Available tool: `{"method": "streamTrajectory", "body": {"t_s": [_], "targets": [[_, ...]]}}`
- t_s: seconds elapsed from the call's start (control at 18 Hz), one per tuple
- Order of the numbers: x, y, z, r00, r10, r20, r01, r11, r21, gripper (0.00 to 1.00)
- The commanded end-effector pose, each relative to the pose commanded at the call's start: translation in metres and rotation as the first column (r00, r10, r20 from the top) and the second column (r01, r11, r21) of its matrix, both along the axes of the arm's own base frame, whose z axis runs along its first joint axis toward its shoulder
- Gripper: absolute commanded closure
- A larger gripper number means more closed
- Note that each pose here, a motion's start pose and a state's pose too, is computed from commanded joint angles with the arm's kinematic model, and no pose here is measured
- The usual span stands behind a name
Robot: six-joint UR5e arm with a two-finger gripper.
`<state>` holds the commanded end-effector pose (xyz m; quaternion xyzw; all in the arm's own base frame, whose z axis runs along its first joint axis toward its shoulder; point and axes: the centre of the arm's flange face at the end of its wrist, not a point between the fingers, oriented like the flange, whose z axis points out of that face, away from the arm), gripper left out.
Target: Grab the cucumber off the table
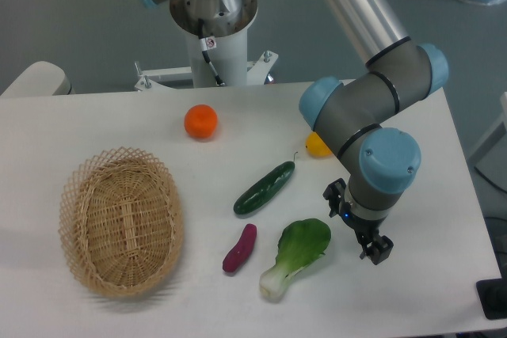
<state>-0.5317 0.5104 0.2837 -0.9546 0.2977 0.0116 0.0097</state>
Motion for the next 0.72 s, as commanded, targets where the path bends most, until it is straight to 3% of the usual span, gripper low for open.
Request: {"method": "streamTrajectory", "body": {"t_s": [0.44, 0.72], "targets": [[0.004, -0.001, -0.004, 1.000, 0.012, 0.006, -0.012, 1.000, -0.011, 0.00], [0.029, -0.019, -0.018, 0.998, 0.016, 0.053, -0.014, 0.999, -0.034, 0.00]]}}
